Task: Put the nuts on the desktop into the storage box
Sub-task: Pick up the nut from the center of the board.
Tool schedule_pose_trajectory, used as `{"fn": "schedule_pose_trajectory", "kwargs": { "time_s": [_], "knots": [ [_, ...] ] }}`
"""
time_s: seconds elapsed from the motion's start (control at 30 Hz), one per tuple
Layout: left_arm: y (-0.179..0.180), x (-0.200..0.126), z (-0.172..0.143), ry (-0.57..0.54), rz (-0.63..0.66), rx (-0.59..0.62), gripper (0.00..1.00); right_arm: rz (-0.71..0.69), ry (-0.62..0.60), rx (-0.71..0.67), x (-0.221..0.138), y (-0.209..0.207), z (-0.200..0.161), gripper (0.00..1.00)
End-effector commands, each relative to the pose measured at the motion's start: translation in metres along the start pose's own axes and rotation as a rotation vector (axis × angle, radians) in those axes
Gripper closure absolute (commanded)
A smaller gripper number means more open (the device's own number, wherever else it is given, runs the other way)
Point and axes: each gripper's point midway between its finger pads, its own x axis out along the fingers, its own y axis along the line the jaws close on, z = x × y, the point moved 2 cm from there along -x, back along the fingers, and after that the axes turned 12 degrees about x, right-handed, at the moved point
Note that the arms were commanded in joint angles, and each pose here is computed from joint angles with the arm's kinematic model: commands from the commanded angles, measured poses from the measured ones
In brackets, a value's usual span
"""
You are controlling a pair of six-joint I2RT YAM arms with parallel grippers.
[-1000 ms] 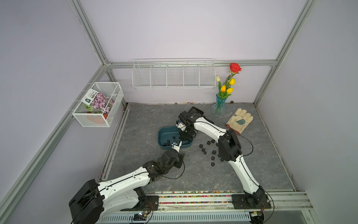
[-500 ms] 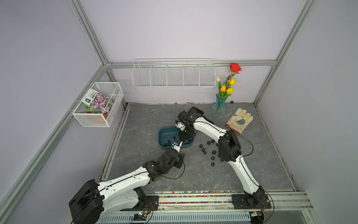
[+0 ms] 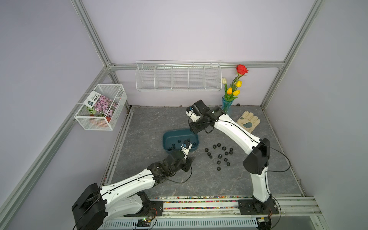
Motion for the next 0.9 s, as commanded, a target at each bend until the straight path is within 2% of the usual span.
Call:
{"fn": "schedule_pose_trajectory", "kwargs": {
  "time_s": [0.0, 0.2, 0.5, 0.87],
  "knots": [
    [-0.013, 0.000, 0.022, -0.046, -0.054, 0.022, 0.46, -0.110, 0.026, 0.057, 0.000, -0.032, -0.021, 0.58],
    [-0.034, 0.012, 0.020, -0.039, -0.095, 0.045, 0.46, -0.161, 0.043, 0.100, -0.007, -0.059, -0.058, 0.57],
    [-0.058, 0.022, 0.000, -0.003, -0.120, 0.059, 0.47, -0.113, 0.151, 0.101, 0.023, -0.062, -0.110, 0.57],
    [-0.061, 0.020, -0.018, 0.030, -0.110, 0.048, 0.47, -0.070, 0.243, 0.085, 0.074, -0.057, -0.128, 0.56]
  ]
}}
